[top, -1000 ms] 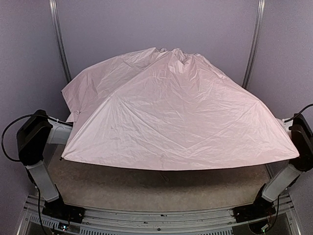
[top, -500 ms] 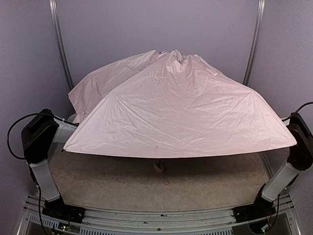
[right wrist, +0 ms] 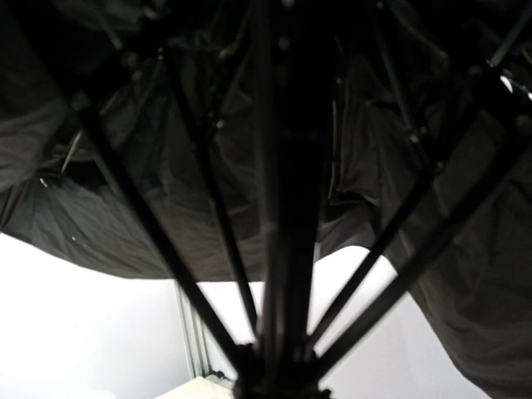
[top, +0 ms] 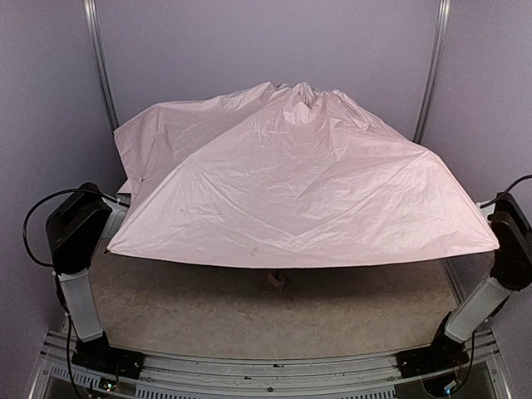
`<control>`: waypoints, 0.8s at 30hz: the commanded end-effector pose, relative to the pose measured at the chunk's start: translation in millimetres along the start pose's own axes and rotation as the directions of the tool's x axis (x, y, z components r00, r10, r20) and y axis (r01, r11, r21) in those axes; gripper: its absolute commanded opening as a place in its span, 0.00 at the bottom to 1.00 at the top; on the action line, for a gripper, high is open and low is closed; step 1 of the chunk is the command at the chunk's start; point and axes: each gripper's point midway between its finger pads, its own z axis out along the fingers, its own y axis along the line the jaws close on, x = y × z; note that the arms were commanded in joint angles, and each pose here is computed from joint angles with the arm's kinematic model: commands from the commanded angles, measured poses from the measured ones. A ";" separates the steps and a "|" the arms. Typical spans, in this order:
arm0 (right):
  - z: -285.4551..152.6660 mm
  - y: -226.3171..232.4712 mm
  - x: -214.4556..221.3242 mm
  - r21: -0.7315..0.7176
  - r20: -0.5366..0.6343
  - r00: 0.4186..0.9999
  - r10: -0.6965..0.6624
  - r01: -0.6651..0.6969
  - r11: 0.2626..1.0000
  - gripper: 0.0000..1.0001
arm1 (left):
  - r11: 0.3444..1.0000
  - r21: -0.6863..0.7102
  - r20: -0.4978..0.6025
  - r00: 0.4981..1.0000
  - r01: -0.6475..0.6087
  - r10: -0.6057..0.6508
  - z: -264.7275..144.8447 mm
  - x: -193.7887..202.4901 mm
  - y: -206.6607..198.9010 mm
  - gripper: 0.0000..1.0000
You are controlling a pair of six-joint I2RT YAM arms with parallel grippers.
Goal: Put away the umbrella
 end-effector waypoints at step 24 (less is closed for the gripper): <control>-19.2 -91.0 -138.2 0.137 0.273 0.938 -0.213 0.181 0.974 0.00 | 0.969 -0.175 0.134 0.971 -0.173 0.197 -102.3 -27.5 -10.3 0.60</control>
